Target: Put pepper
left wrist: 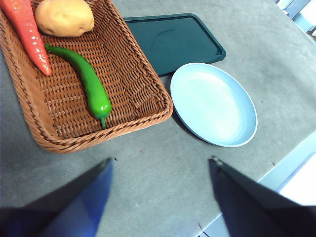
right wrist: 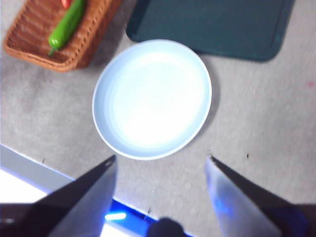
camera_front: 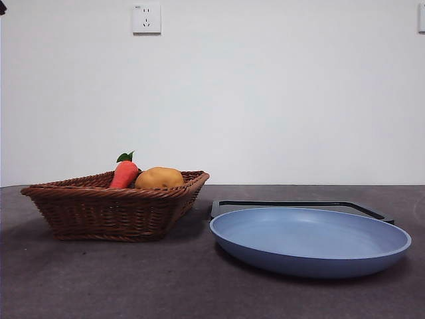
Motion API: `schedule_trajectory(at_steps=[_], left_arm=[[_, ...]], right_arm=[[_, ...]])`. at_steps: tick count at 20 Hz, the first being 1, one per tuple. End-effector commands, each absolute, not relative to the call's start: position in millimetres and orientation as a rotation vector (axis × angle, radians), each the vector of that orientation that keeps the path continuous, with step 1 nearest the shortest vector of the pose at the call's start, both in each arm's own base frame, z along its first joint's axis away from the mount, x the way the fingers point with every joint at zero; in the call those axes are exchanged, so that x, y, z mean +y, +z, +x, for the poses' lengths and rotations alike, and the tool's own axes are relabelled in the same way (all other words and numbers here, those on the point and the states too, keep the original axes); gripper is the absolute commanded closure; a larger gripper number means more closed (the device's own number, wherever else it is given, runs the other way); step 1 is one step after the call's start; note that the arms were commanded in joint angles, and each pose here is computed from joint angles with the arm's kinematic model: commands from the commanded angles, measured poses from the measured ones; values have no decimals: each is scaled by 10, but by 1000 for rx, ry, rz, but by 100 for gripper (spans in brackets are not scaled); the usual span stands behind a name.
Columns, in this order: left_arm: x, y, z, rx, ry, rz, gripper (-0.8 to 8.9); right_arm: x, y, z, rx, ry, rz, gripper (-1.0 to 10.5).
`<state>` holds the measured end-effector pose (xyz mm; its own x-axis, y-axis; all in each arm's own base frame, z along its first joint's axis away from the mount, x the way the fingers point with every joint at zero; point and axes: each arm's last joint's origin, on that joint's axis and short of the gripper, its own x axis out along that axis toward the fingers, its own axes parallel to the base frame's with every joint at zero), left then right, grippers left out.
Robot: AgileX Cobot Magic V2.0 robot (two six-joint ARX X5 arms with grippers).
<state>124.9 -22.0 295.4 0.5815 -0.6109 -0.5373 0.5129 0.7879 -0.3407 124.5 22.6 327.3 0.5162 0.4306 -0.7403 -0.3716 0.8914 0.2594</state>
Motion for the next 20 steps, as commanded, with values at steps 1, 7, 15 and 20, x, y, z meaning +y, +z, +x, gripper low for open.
schedule_trajectory(at_steps=[1,7,15,20], left_arm=[[-223,3003,1256,663,-671,-138,442],[-223,3014,1265,650,-671,-137,442],[-223,3013,1265,651,-670,-141,442],[-223,3014,1265,650,-669,-140,442]], right_arm=[[235,3291,1307,916,480,77,610],[279,3091,1767,1014,466,109,610],[371,2441,2587,1169,450,125,639],[485,2029,2855,1257,435,78,640]])
